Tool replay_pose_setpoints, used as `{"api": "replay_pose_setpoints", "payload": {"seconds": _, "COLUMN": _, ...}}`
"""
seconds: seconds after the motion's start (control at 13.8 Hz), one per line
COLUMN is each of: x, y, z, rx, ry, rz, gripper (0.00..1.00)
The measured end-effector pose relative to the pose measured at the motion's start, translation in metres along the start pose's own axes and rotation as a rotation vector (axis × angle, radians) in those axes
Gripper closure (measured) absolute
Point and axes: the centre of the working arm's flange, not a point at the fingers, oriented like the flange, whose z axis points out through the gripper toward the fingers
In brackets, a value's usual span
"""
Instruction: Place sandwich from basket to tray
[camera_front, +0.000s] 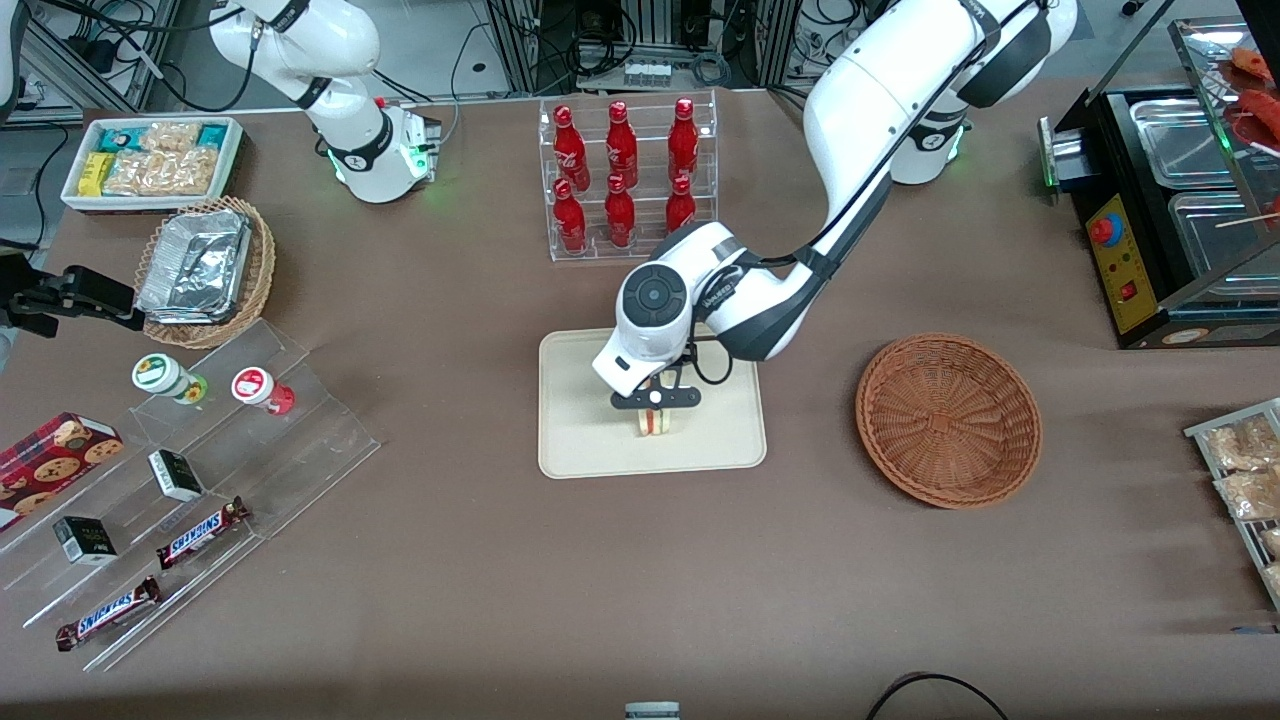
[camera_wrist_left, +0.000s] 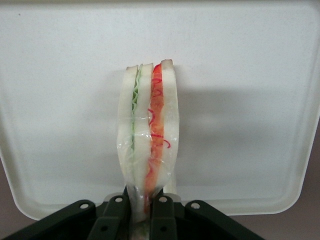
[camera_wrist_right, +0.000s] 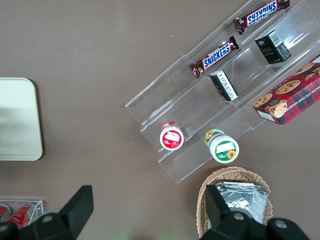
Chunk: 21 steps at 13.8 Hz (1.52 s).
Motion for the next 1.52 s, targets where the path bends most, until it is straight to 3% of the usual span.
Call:
{"api": "replay_pose_setpoints", "payload": {"seconds": 0.29, "x": -0.001, "y": 0.002, "z": 0.009, "rx": 0.029, "ry": 0.021, "rz": -0.021, "gripper": 0.85}}
{"api": "replay_pose_setpoints", "payload": {"seconds": 0.72, "x": 0.001, "y": 0.004, "z": 0.018, "rx": 0.018, "ry": 0.034, "rz": -0.055, "gripper": 0.85}}
{"api": "replay_pose_setpoints", "payload": {"seconds": 1.01, "x": 0.002, "y": 0.004, "z": 0.017, "rx": 0.016, "ry": 0.036, "rz": -0.059, "gripper": 0.48}}
{"api": "replay_pose_setpoints", "payload": {"seconds": 1.3, "x": 0.008, "y": 0.005, "z": -0.011, "rx": 0.009, "ry": 0.054, "rz": -0.070, "gripper": 0.06}}
{"api": "replay_pose_setpoints", "payload": {"seconds": 1.38, "x": 0.008, "y": 0.004, "z": -0.030, "rx": 0.021, "ry": 0.056, "rz": -0.075, "gripper": 0.00}}
{"api": "replay_pose_setpoints", "payload": {"seconds": 1.52, "x": 0.007, "y": 0.000, "z": -0.075, "rx": 0.054, "ry": 0.053, "rz": -0.086, "gripper": 0.00}}
